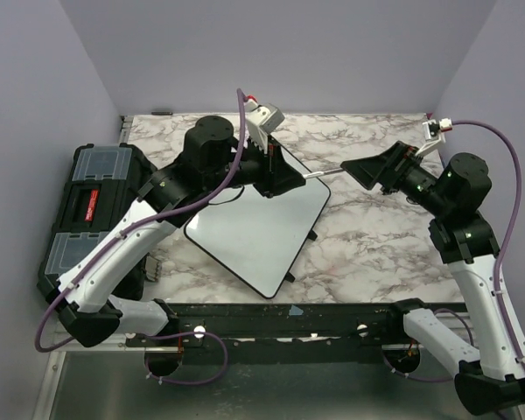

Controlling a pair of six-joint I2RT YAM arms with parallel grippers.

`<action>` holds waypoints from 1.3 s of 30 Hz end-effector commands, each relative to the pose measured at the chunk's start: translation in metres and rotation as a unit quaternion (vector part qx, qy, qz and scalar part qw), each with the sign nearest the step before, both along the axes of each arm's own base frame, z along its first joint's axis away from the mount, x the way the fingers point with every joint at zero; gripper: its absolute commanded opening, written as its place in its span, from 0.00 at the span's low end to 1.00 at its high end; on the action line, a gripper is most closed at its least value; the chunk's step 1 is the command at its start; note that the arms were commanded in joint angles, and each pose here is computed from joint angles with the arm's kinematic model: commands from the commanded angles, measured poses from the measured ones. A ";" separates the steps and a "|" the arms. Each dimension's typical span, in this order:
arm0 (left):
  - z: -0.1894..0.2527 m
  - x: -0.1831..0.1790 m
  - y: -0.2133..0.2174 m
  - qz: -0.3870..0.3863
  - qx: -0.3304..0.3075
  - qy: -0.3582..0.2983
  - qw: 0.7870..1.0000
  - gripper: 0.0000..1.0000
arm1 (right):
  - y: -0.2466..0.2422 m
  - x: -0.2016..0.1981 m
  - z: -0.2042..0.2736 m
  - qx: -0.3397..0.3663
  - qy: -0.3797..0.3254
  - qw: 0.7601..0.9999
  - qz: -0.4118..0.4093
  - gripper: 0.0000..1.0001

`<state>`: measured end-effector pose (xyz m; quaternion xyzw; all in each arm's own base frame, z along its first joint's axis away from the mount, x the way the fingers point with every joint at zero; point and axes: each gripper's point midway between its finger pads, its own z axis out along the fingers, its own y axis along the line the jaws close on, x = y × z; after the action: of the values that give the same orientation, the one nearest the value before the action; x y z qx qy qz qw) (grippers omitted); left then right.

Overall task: Write a sentence on the whiteboard
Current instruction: Pass from the left arm to the right

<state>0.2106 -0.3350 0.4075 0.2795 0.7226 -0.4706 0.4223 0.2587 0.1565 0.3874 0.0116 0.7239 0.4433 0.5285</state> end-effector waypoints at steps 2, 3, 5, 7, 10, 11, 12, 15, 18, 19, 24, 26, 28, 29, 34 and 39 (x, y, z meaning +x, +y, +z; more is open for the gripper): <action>0.035 -0.033 0.016 -0.059 -0.035 -0.023 0.997 0.00 | 0.023 -0.027 0.040 0.009 -0.073 0.991 0.108 1.00; 0.039 -0.037 0.018 -0.067 -0.039 -0.025 0.997 0.00 | 0.027 -0.031 0.042 0.012 -0.075 0.989 0.127 1.00; 0.043 -0.043 0.022 -0.078 -0.045 -0.028 0.996 0.00 | 0.035 -0.042 0.045 0.017 -0.083 0.981 0.174 1.00; 0.046 -0.048 0.026 -0.088 -0.050 -0.030 0.994 0.00 | 0.040 -0.051 0.051 0.024 -0.095 0.974 0.206 1.00; 0.049 -0.053 0.030 -0.096 -0.058 -0.029 0.993 0.00 | 0.043 -0.063 0.064 0.039 -0.122 0.964 0.232 1.00; 0.051 -0.054 0.031 -0.100 -0.064 -0.029 0.992 0.00 | 0.043 -0.065 0.067 0.043 -0.128 0.962 0.236 1.00; 0.052 -0.056 0.032 -0.104 -0.069 -0.028 0.992 0.00 | 0.044 -0.067 0.071 0.047 -0.133 0.960 0.241 1.00; 0.056 -0.061 0.030 -0.118 -0.084 -0.026 0.989 0.00 | 0.047 -0.072 0.077 0.058 -0.141 0.951 0.267 0.98; 0.060 -0.061 0.026 -0.128 -0.097 -0.023 0.987 0.00 | 0.050 -0.074 0.077 0.069 -0.132 0.944 0.293 0.94; 0.062 -0.061 0.024 -0.131 -0.101 -0.022 0.986 0.00 | 0.051 -0.075 0.077 0.071 -0.133 0.942 0.301 0.92; 0.066 -0.060 0.016 -0.149 -0.113 -0.012 0.982 0.00 | 0.053 -0.077 0.085 0.083 -0.137 0.934 0.319 0.85; 0.065 -0.058 0.014 -0.151 -0.114 -0.007 0.982 0.00 | 0.053 -0.076 0.086 0.081 -0.136 0.933 0.324 0.81; 0.065 -0.056 0.011 -0.152 -0.116 -0.003 0.982 0.00 | 0.054 -0.077 0.087 0.080 -0.135 0.931 0.328 0.78; 0.065 -0.055 0.010 -0.153 -0.117 -0.001 0.981 0.00 | 0.054 -0.077 0.087 0.080 -0.134 0.931 0.330 0.76; 0.067 -0.052 0.006 -0.154 -0.121 0.005 0.981 0.00 | 0.054 -0.079 0.083 0.077 -0.127 0.929 0.339 0.64; 0.068 -0.048 0.000 -0.158 -0.124 0.015 0.979 0.00 | 0.054 -0.080 0.079 0.069 -0.122 0.932 0.335 0.57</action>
<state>0.1664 -0.3331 0.4573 0.3207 0.6339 -0.6038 0.3616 0.1898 0.2116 0.4627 -0.2256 0.5870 0.6470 0.4312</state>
